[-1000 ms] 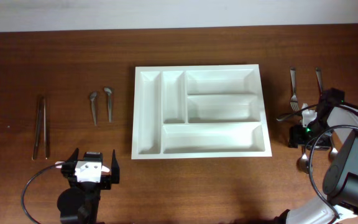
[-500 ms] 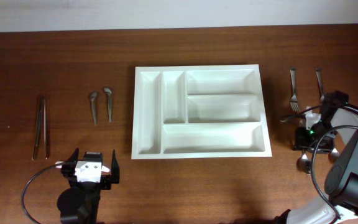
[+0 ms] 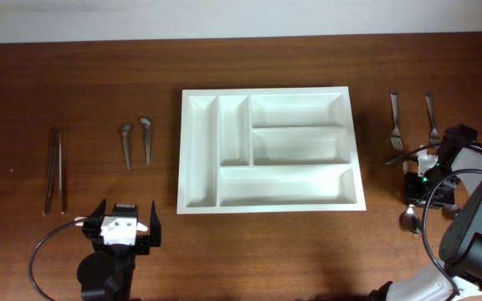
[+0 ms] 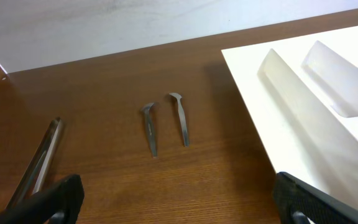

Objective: Pack container
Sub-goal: 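Lift the spoon and carry it over the tray's top compartment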

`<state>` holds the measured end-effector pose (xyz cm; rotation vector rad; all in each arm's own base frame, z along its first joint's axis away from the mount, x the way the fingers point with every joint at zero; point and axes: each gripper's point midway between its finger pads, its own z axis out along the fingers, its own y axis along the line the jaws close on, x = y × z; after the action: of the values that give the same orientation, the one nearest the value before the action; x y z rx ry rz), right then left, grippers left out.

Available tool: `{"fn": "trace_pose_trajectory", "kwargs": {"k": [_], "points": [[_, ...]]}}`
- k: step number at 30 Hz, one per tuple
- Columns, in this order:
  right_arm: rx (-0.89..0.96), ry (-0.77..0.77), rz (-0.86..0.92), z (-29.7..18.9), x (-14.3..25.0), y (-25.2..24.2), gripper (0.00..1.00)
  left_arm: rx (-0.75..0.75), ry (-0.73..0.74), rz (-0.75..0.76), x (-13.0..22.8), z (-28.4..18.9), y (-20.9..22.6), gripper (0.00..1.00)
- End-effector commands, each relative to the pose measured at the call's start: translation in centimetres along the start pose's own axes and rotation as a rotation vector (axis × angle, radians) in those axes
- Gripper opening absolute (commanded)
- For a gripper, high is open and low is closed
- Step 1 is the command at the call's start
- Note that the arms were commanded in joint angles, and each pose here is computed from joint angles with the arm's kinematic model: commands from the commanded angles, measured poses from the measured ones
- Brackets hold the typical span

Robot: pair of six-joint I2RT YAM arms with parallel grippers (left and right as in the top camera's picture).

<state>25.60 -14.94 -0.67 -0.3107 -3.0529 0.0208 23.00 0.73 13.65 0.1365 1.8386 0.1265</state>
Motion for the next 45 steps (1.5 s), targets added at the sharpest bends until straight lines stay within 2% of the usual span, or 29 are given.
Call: {"fn": "trace_pose_trajectory", "kwargs": {"k": [1, 6, 13, 20, 27, 33, 39, 45], "points": [[0.059, 0.146, 0.004, 3.6, 3.2, -1.0, 0.20, 0.006, -0.004, -0.010, 0.1, 0.0, -0.1, 0.99], [0.058, 0.145, 0.005, 3.6, 3.2, -1.0, 0.11, 0.006, -0.004, -0.010, 0.1, 0.0, -0.1, 0.99], [0.035, 0.122, 0.008, 3.7, 2.7, -0.7, 0.04, 0.006, -0.004, -0.010, 0.1, 0.0, -0.1, 0.99], [0.044, 0.100, 0.044, 3.3, 1.9, -0.9, 0.04, 0.006, -0.004, -0.010, 0.1, 0.0, -0.1, 0.99], [0.046, 0.057, 0.032, -1.1, -1.7, -1.1, 0.04, 0.006, -0.004, -0.010, 0.1, 0.0, -0.1, 0.99], [-0.056, -0.102, -0.067, -7.4, -7.7, 3.3, 0.04, 0.006, -0.004, -0.010, 0.1, 0.0, -0.1, 0.99], [-0.072, -0.282, -0.202, -12.7, -12.8, 9.3, 0.04, 0.006, -0.004, -0.010, 0.1, 0.0, -0.1, 0.99], [-0.197, -0.414, -0.040, -15.3, -15.8, 16.7, 0.04, 0.006, -0.004, -0.010, 0.1, 0.0, -0.1, 0.99]]}}
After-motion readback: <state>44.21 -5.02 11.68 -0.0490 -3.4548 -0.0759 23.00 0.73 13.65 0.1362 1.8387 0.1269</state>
